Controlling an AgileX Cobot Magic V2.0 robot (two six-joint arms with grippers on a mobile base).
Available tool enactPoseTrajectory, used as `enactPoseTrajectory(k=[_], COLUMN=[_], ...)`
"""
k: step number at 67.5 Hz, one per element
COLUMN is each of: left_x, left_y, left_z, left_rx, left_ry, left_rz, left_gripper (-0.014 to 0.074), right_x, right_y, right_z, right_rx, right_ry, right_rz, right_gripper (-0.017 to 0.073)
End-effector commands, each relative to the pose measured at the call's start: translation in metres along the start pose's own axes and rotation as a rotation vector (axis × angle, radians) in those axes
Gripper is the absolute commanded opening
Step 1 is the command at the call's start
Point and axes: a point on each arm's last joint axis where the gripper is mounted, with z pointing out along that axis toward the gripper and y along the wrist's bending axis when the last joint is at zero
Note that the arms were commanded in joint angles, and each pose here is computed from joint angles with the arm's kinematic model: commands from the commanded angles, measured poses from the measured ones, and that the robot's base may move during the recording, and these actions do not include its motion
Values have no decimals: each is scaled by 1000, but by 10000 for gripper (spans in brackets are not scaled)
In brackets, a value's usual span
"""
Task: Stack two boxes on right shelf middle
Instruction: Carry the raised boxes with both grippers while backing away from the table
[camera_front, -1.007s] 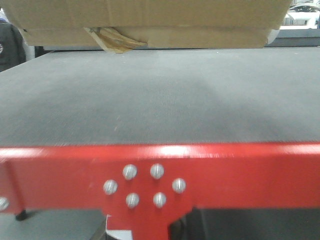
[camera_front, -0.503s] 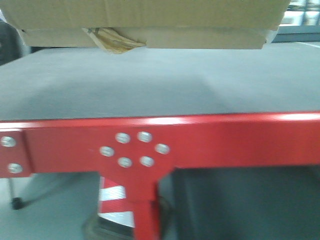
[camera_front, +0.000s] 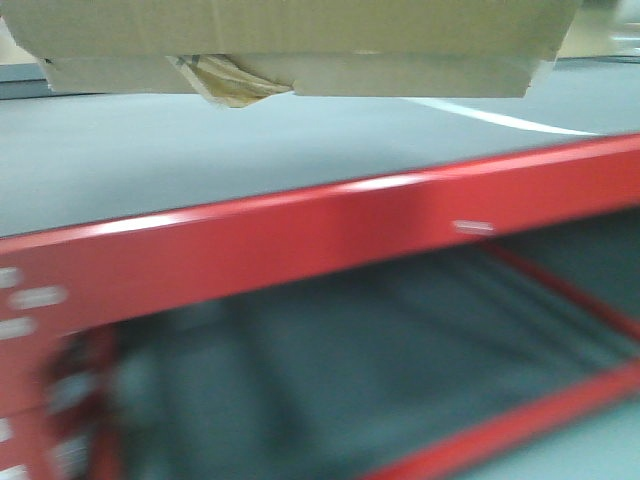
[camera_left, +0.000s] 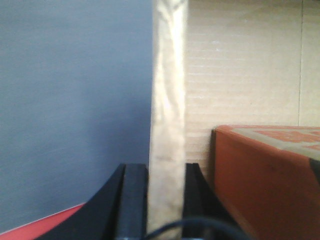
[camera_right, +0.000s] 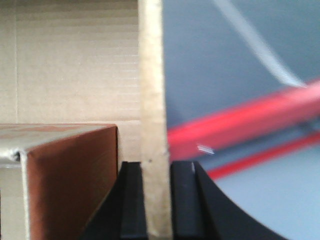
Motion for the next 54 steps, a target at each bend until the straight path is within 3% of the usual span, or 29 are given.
enactPoseTrajectory(k=[1, 54], left_x=[-8, -8], left_y=[8, 8], left_z=[-7, -7], left_rx=[-44, -47], left_ry=[-63, -65], left_rz=[15, 16], left_gripper=[-111, -111], right_x=[-9, -9], right_y=[-8, -8], right_z=[-10, -10], right_rx=[43, 43], right_ry=[-70, -70], right_rz=[-25, -25], right_gripper=[-153, -153])
